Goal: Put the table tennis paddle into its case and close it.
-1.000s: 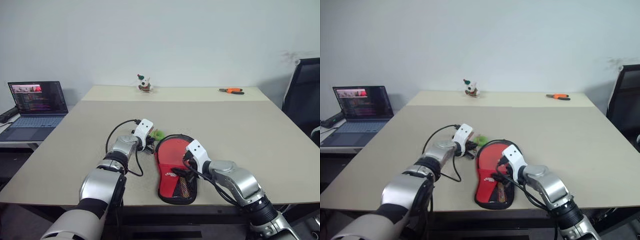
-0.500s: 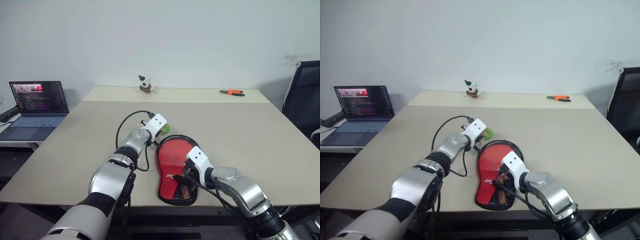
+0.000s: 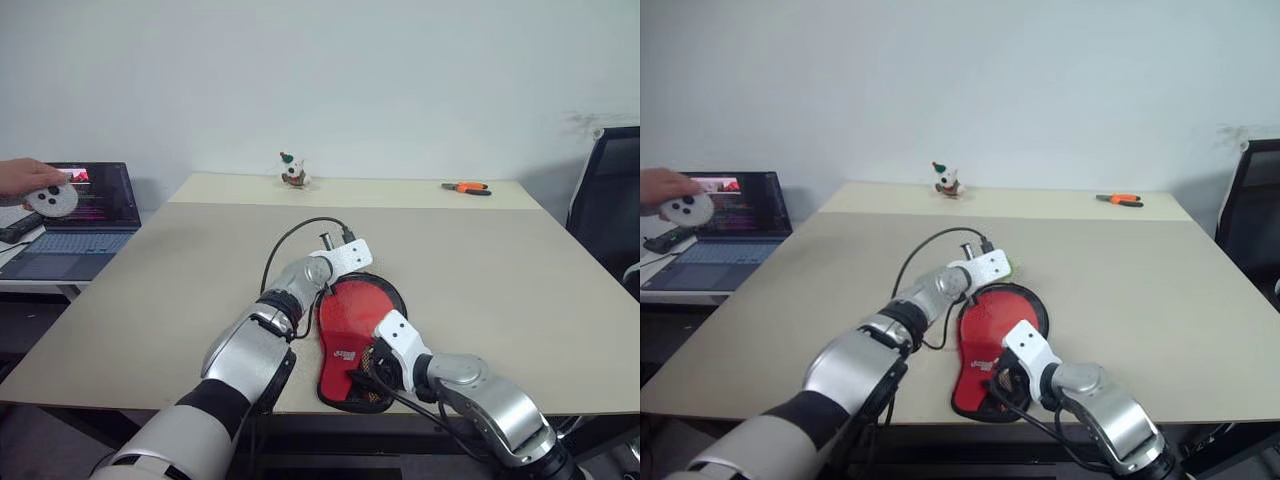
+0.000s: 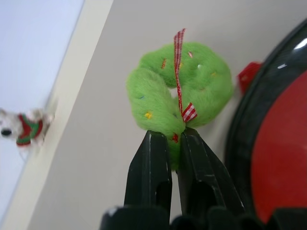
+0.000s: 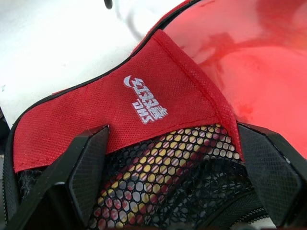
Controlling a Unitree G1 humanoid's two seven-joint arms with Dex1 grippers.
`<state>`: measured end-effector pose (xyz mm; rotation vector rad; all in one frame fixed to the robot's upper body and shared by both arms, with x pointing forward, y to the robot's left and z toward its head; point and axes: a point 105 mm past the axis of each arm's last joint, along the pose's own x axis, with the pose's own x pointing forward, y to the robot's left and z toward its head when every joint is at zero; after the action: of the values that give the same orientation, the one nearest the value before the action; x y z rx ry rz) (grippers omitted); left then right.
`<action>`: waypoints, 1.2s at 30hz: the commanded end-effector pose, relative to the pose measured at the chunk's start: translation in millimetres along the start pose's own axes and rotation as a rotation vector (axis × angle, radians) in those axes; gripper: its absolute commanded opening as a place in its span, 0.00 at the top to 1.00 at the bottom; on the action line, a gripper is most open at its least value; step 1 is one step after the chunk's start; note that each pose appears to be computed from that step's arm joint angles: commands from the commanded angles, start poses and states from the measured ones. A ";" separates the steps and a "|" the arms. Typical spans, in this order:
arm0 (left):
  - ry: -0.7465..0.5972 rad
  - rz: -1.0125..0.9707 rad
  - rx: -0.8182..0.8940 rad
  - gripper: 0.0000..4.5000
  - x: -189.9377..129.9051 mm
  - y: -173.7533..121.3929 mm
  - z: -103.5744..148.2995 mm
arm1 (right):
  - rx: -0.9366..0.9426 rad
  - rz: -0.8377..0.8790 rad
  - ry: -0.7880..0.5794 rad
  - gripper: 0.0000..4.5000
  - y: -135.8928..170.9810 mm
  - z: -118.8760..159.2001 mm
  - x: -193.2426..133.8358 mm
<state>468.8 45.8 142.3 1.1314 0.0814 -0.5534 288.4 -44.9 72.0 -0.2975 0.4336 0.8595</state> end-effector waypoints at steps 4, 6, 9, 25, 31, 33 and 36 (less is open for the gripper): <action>-0.099 0.081 0.197 0.99 -1.5 21.6 38.0 | 0.162 0.145 0.309 0.00 50.3 -80.4 5.7; -0.115 0.094 0.259 0.99 -1.5 22.4 44.5 | 0.167 0.148 0.317 0.00 53.9 -83.4 3.4; -0.145 0.120 0.330 0.99 -2.0 25.2 57.5 | 0.169 0.151 0.322 0.00 57.3 -85.2 2.2; -0.290 0.114 0.596 0.99 -1.0 -0.8 108.2 | 0.188 0.139 0.323 0.00 61.4 -84.7 1.5; -0.383 0.087 0.617 0.99 -3.0 -19.3 136.2 | 0.195 0.132 0.320 0.00 63.5 -84.2 2.3; -0.401 0.070 0.605 0.99 -3.2 -25.8 140.6 | 0.196 0.129 0.320 0.00 63.0 -84.1 3.1; -0.404 0.053 0.582 0.99 -2.6 -31.0 141.0 | 0.197 0.125 0.315 0.00 61.5 -82.4 3.8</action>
<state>431.8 -58.3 147.5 1.5980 -0.3388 -0.7751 273.9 -43.2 71.4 -0.2718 0.4249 0.7819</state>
